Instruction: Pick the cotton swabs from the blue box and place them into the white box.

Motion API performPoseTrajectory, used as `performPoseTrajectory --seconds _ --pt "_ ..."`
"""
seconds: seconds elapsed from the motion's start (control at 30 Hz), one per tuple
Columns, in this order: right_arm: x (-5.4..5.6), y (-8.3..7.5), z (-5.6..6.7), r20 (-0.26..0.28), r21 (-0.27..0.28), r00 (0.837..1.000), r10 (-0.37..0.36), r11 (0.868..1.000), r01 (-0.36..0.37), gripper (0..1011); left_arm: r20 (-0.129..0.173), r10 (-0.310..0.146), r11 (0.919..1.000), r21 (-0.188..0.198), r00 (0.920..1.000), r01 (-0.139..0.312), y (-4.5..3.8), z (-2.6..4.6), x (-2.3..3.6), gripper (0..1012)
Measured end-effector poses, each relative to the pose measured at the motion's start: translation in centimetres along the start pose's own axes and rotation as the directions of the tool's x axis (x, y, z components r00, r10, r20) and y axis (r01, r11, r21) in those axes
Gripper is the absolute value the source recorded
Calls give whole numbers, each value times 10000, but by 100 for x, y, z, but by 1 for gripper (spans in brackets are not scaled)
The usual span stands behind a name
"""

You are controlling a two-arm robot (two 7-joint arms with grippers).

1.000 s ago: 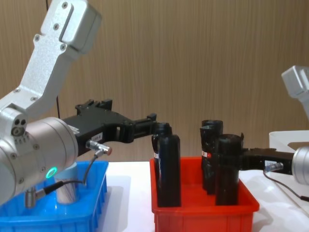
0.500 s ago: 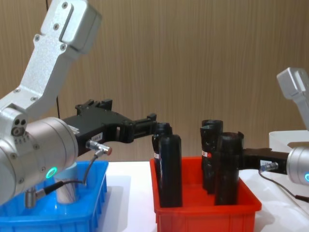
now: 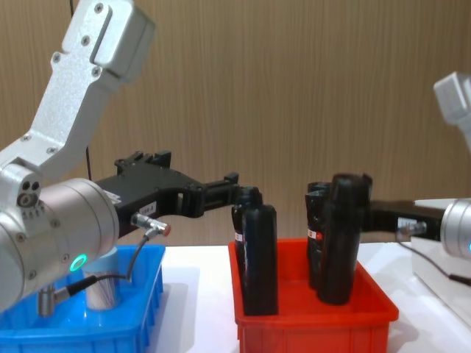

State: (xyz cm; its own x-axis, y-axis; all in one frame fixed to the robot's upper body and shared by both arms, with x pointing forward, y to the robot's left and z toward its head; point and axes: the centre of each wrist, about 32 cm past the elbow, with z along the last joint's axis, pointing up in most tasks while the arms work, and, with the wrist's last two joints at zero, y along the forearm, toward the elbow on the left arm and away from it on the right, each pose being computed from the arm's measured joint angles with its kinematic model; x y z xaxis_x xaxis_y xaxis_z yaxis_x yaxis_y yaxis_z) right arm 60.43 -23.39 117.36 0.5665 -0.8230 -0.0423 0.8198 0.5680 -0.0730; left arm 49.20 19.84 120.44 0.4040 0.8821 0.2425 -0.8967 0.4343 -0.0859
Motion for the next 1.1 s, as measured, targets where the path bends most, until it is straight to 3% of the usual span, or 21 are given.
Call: performPoseTrajectory --seconds 0.27,0.37,0.67,1.1 --pt "-53 -91 198 60 709 10000 49 9975 -53 485 0 0 10000 0 10000 0 0 0 0 1004" --pt "-82 -150 339 136 1146 9999 43 9934 -59 485 0 -1 10000 0 10000 1 0 0 0 1004" --pt "-105 -291 588 323 1797 9991 -264 9835 202 485 0 -1 10000 -1 10000 1 0 0 0 1004" --pt "10 -563 829 704 2199 9847 -1595 9653 1406 485 0 0 10000 0 10000 0 0 0 0 1004"
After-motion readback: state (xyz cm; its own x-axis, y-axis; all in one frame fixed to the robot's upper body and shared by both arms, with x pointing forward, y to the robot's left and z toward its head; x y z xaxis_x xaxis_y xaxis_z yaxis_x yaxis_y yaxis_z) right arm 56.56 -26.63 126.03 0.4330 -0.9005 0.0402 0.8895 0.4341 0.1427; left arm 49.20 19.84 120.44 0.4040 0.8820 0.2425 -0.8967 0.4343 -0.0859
